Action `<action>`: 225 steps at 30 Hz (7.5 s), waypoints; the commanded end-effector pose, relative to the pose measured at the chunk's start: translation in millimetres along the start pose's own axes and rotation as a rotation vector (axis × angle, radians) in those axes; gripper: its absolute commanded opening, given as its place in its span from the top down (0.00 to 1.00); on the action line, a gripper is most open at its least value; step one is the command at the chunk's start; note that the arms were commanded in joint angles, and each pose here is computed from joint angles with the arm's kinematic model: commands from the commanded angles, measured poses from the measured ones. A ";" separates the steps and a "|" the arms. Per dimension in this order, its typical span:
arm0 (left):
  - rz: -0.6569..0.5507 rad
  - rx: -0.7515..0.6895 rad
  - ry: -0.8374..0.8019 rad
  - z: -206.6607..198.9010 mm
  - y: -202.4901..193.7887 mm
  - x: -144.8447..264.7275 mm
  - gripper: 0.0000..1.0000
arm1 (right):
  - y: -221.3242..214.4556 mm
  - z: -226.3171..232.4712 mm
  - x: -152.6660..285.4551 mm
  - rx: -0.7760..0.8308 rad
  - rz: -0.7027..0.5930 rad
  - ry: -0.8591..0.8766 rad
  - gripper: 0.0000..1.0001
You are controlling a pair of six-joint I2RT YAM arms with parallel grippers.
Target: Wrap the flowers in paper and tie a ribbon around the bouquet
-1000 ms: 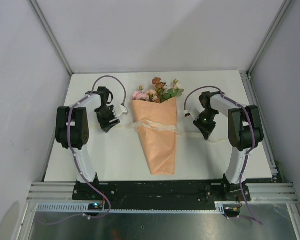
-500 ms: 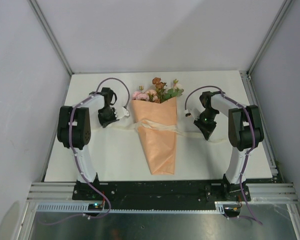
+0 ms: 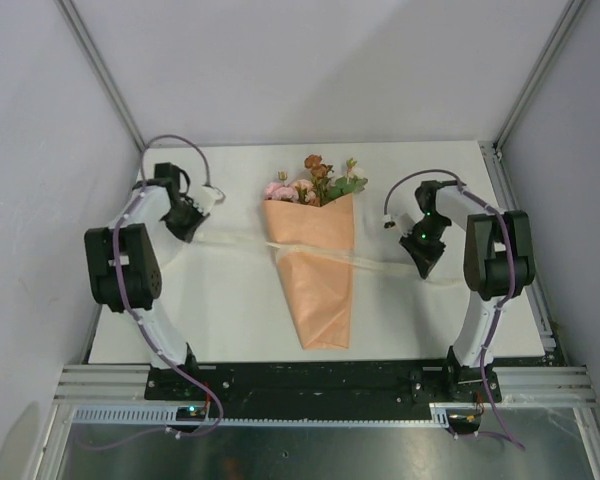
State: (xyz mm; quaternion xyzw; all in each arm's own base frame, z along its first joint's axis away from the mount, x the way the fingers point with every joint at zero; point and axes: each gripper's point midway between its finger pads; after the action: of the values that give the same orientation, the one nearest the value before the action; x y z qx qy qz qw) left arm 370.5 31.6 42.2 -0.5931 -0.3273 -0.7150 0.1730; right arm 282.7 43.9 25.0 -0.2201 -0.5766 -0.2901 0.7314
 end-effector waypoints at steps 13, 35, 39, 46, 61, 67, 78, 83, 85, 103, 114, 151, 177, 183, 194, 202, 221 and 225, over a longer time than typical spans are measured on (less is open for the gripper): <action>-0.106 0.450 0.238 90.0 -44.6 67.5 1.00 | -55.1 -59.2 49.1 -0.130 -0.010 -0.151 1.00; 0.059 0.849 0.435 174.3 -141.8 63.6 1.00 | -206.3 -114.4 -1.3 -0.797 0.174 -0.027 1.00; 0.059 0.878 0.446 182.1 -146.5 67.9 1.00 | -209.9 -131.8 6.4 -0.885 0.144 -0.041 1.00; 0.050 0.910 0.465 193.5 -150.8 74.7 1.00 | -221.4 -146.6 12.1 -0.932 0.125 -0.109 1.00; -0.002 0.800 0.428 189.0 -131.3 87.0 1.00 | -173.7 -151.2 41.5 -0.832 -0.127 -0.127 1.00; -0.097 0.499 0.275 127.6 -55.6 81.1 1.00 | -101.7 -88.3 47.0 -0.502 -0.183 -0.015 1.00; -0.309 -0.008 0.020 -15.8 34.4 87.6 0.02 | -59.2 -70.0 80.3 -0.203 -0.174 -0.125 0.34; -0.346 -0.167 -0.119 -81.1 56.9 71.9 0.00 | 5.5 -26.8 89.0 -0.002 -0.283 -0.098 0.27; -0.348 -0.211 -0.178 -105.8 64.1 62.9 0.00 | 24.9 -0.5 77.4 0.055 -0.275 -0.030 0.26; -0.264 -0.510 -0.174 -157.7 69.7 2.9 0.02 | 84.2 139.5 -21.8 0.167 -0.178 0.371 0.33; -0.249 -0.534 -0.128 -144.4 90.0 -12.1 0.12 | 111.4 184.6 -25.9 0.163 -0.228 0.464 0.33; 0.021 -0.491 -0.078 -107.1 58.8 -24.7 0.57 | 47.8 74.1 47.4 -0.095 -0.314 0.304 0.32; -0.522 0.364 -0.136 -70.0 94.7 93.7 0.41 | 195.2 140.6 112.2 0.309 -0.584 -0.003 0.36; -0.537 0.648 -0.009 -25.0 62.6 100.2 0.38 | 285.6 218.0 91.9 0.507 -0.628 -0.014 0.36; -0.590 0.856 0.057 -6.1 28.3 116.9 0.36 | 373.8 278.6 0.2 0.670 -0.639 -0.094 0.27; -0.627 0.833 0.068 -17.6 24.2 128.7 0.36 | 391.9 266.3 -39.9 0.669 -0.643 -0.109 0.26; -0.649 0.873 0.061 -8.9 24.1 134.6 0.35 | 309.9 249.0 -110.2 0.768 -0.253 0.019 0.60; -0.644 0.874 0.044 -9.9 22.7 130.5 0.35 | 309.8 252.1 -108.6 0.792 -0.252 0.027 0.85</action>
State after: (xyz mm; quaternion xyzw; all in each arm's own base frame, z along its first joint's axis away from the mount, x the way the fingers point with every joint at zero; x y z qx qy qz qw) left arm 340.4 26.6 162.6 -0.3249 -0.7477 -0.5424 0.2029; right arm 324.5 488.7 21.5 0.2046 -0.6881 -0.1983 0.6673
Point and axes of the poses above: each gripper's point midway between its finger pads, its own x axis back along the fingers, its own z axis along the line the jaws close on, y = z × x, and after that the axes turned 1 degree about x, right-handed
